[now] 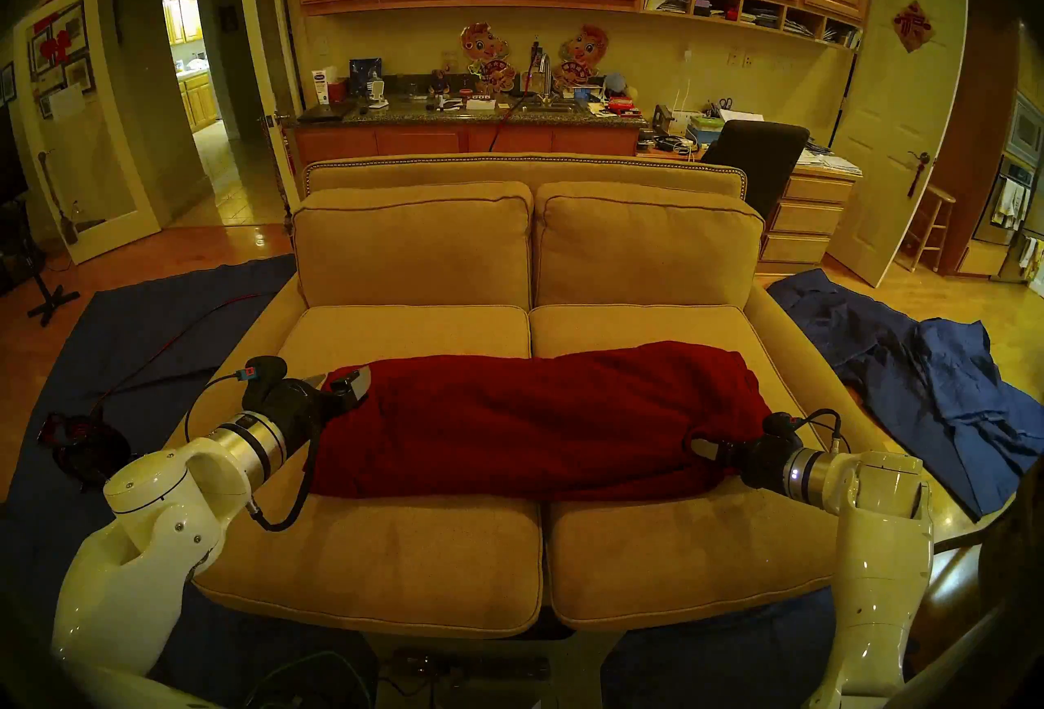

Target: Fold the blanket in half twice

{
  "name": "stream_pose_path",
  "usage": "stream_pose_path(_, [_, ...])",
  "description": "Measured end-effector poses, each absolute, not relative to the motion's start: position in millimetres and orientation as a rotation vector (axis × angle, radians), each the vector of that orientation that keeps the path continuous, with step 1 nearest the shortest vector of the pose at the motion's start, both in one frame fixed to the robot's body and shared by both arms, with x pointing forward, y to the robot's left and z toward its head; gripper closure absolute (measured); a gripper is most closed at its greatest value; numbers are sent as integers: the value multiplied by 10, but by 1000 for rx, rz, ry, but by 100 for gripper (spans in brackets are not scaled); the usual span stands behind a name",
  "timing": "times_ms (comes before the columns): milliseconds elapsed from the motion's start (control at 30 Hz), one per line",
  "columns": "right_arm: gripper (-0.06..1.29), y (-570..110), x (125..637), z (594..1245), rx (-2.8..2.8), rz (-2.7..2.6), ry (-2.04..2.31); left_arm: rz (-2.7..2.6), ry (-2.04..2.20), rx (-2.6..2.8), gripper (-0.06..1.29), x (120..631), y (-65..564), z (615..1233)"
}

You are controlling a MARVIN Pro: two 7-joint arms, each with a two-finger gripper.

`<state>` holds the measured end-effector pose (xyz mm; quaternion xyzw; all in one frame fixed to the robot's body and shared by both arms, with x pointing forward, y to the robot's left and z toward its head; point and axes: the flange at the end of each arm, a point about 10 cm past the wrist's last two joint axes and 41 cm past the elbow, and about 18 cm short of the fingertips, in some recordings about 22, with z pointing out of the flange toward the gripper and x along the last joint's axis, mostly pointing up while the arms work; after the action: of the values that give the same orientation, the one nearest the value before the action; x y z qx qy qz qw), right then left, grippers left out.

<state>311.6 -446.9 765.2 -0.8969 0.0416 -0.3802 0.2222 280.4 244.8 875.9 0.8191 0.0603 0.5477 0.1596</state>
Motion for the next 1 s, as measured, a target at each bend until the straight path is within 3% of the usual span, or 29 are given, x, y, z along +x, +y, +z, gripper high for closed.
stream_pose_path(733, [4, -4489, 3191, 7636, -2542, -1119, 220, 1565, 172, 2341, 0, 2804, 2449, 8758])
stream_pose_path(767, [9, -4469, 3199, 7622, -2546, -1116, 216, 1565, 172, 2341, 0, 2804, 2449, 8758])
stream_pose_path(800, [32, -4451, 3206, 7613, -2547, -1115, 211, 1565, 172, 2341, 0, 2804, 2449, 8758])
stream_pose_path(833, [46, -4433, 3213, 7607, -2546, -1116, 205, 1565, 172, 2341, 0, 2804, 2449, 8758])
stream_pose_path(867, [71, -4425, 3217, 7606, -2547, -1118, 200, 1565, 172, 2341, 0, 2804, 2449, 8758])
stream_pose_path(933, [93, -4422, 3219, 7615, -2548, -1124, 193, 1565, 172, 2341, 0, 2804, 2449, 8758])
stream_pose_path(1000, [106, -4432, 3212, 7633, -2546, -1131, 192, 1565, 172, 2341, 0, 2804, 2449, 8758])
